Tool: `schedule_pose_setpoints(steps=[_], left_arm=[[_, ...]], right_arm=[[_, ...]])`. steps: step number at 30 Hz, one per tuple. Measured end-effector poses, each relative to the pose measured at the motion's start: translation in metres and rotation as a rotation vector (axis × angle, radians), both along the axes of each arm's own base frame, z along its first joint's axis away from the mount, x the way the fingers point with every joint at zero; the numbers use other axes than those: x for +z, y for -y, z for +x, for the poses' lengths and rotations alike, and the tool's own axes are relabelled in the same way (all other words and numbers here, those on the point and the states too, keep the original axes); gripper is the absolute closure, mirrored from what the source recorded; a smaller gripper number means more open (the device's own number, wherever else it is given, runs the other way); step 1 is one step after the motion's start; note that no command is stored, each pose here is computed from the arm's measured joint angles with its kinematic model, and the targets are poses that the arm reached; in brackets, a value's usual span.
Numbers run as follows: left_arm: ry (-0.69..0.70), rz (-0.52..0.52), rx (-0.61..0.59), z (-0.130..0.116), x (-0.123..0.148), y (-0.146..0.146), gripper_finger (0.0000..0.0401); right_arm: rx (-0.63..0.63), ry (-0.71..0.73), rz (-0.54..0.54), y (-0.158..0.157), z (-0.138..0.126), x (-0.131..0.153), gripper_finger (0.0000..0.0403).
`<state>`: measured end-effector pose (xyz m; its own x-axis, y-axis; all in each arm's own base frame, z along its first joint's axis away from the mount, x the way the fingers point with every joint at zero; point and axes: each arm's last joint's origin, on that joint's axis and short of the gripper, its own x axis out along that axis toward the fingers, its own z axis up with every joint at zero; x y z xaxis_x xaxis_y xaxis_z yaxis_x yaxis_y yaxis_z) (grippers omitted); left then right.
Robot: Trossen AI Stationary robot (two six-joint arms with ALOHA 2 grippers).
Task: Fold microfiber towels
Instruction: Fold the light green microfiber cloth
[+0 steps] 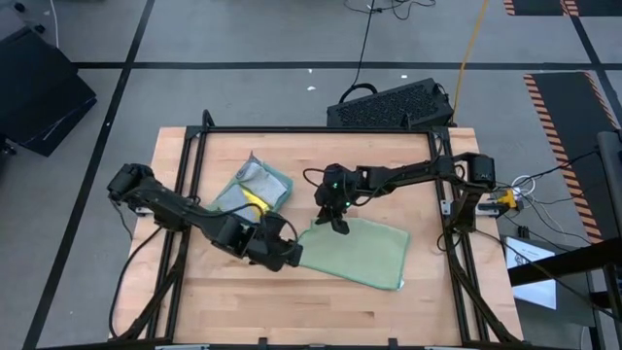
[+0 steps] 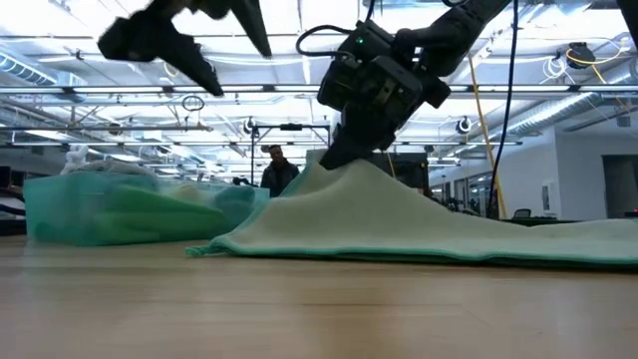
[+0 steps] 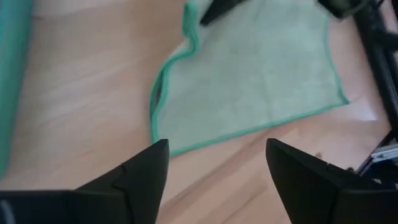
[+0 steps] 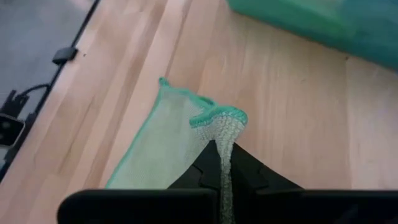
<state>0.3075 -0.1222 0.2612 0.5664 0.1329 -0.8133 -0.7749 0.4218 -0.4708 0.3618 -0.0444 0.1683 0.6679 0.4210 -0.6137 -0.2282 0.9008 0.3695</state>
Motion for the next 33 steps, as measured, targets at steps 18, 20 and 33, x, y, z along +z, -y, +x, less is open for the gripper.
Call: schedule_pose_setpoints(steps=[18, 20, 33], left_arm=[[-0.096, 0.274, 0.016, 0.001, -0.025, 0.000, 0.0130], [-0.100, 0.247, 0.030, 0.002, -0.026, -0.003, 0.0130], [0.069, 0.308, 0.031, 0.015, -0.048, -0.002, 0.0130]], right_arm=[[0.021, 0.010, -0.016, -0.002, -0.010, 0.019, 0.0403], [0.027, -0.011, -0.021, -0.003, -0.013, 0.020, 0.0403], [0.034, -0.013, -0.030, -0.009, -0.049, 0.028, 0.0403]])
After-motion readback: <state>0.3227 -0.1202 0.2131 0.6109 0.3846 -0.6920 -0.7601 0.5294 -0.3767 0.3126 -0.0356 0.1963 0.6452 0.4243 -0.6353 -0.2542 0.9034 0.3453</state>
